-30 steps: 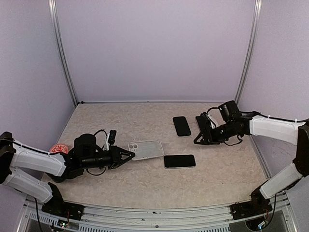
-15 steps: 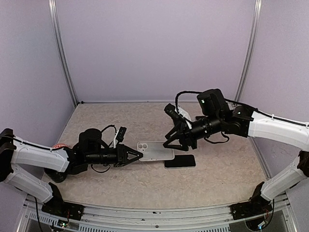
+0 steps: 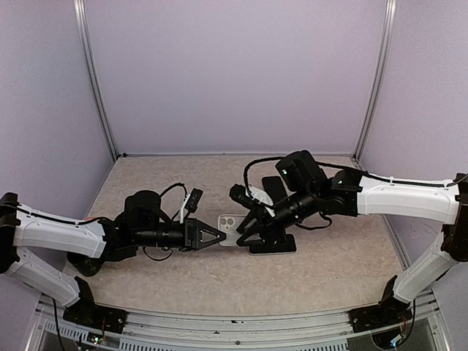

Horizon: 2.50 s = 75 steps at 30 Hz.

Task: Put the phone into the phone case
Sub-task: Adjust the phone case.

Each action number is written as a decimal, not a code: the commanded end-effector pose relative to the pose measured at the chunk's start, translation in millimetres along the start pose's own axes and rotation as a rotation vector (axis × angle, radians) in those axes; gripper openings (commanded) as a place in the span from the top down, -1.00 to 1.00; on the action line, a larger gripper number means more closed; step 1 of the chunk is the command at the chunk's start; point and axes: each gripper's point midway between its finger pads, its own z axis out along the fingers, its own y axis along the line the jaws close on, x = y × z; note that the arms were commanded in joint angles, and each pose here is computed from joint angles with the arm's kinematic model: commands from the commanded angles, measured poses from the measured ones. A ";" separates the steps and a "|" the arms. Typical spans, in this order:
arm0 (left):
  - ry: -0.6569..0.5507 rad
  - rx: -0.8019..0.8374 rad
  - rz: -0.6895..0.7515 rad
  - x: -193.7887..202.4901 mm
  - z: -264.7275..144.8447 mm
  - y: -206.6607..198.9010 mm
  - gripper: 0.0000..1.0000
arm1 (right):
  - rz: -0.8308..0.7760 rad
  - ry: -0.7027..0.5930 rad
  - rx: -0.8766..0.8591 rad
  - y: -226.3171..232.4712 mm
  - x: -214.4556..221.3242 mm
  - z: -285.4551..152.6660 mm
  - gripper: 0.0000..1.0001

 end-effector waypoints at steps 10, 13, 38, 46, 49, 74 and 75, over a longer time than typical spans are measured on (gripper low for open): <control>-0.039 0.020 0.074 -14.9 -3.7 -22.8 0.87 | -0.028 0.042 -0.034 9.4 21.2 3.1 0.41; -0.049 0.017 0.072 -17.5 -5.0 -23.2 0.87 | -0.027 0.046 -0.044 11.2 24.4 3.6 0.44; -0.066 0.011 0.081 -19.9 -5.5 -25.4 0.87 | -0.040 0.079 0.041 -1.8 32.8 16.0 0.41; -0.079 0.008 0.081 -22.6 -7.2 -26.7 0.86 | -0.047 0.103 0.081 -4.7 32.1 25.9 0.56; -0.078 0.011 0.082 -21.7 -7.1 -28.0 0.87 | -0.042 0.117 0.120 -11.6 33.2 27.6 0.64; -0.181 -0.135 -0.030 -34.6 -26.1 13.4 0.86 | -0.119 0.129 0.050 27.8 26.2 36.9 1.00; -0.182 -0.136 -0.032 -34.4 -26.5 13.7 0.86 | -0.121 0.127 0.048 28.5 25.5 37.1 1.00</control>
